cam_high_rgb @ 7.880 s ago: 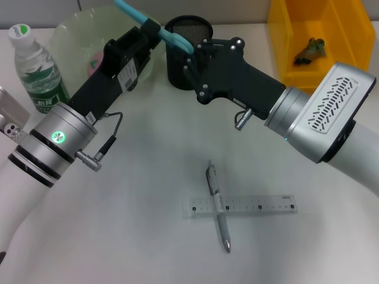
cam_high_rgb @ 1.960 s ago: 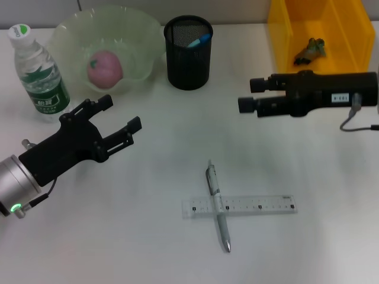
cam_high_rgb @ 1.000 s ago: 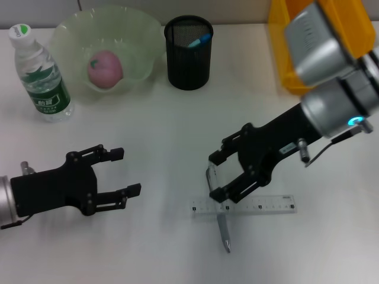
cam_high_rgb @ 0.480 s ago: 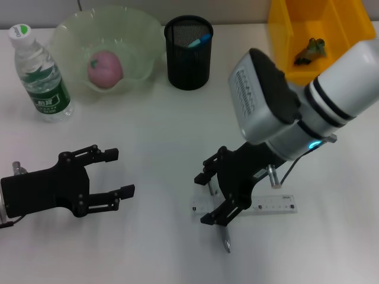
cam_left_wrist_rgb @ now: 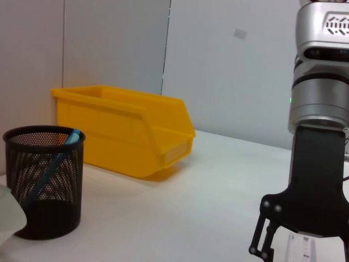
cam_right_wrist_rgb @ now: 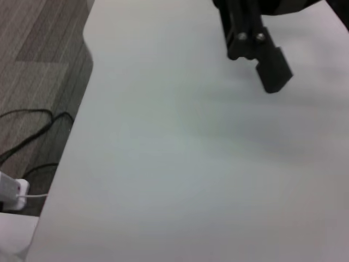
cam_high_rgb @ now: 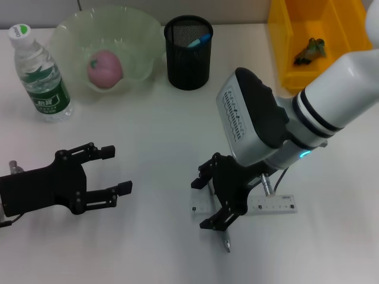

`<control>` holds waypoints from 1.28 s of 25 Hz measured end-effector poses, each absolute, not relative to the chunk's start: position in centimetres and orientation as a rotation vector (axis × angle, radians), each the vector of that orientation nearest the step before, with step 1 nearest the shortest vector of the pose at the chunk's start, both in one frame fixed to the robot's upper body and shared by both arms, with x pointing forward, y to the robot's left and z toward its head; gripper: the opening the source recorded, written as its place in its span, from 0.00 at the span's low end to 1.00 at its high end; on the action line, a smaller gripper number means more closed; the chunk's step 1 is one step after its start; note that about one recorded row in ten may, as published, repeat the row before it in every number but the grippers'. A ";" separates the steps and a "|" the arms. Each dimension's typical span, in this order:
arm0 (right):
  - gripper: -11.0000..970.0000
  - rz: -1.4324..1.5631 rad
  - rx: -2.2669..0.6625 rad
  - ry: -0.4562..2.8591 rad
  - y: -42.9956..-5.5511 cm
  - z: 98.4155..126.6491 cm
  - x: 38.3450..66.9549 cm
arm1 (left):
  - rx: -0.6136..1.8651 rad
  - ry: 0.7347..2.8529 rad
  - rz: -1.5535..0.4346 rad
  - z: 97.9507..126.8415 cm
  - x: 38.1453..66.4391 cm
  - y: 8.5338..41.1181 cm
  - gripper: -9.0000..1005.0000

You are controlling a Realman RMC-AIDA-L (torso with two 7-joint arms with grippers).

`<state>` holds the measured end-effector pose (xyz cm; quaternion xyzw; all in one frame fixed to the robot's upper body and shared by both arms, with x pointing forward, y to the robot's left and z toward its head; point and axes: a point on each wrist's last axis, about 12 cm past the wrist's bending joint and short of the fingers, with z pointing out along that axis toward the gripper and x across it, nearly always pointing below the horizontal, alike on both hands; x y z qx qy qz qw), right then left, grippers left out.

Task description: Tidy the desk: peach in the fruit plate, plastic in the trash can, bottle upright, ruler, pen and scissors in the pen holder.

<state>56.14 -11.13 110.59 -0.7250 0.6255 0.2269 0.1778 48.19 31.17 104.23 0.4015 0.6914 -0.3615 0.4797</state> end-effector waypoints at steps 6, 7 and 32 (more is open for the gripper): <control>0.81 0.633 -2.062 1.748 -11.0 110.6 55.9 | 0.972 1.686 -0.882 104.2 48.2 31.1 0.84; 0.81 0.631 -2.061 1.747 -11.0 110.6 55.9 | 0.972 1.686 -0.882 104.2 48.2 31.1 0.84; 0.44 0.580 -2.025 1.749 -10.9 110.1 55.9 | 0.960 1.664 -0.902 104.4 48.0 30.9 0.84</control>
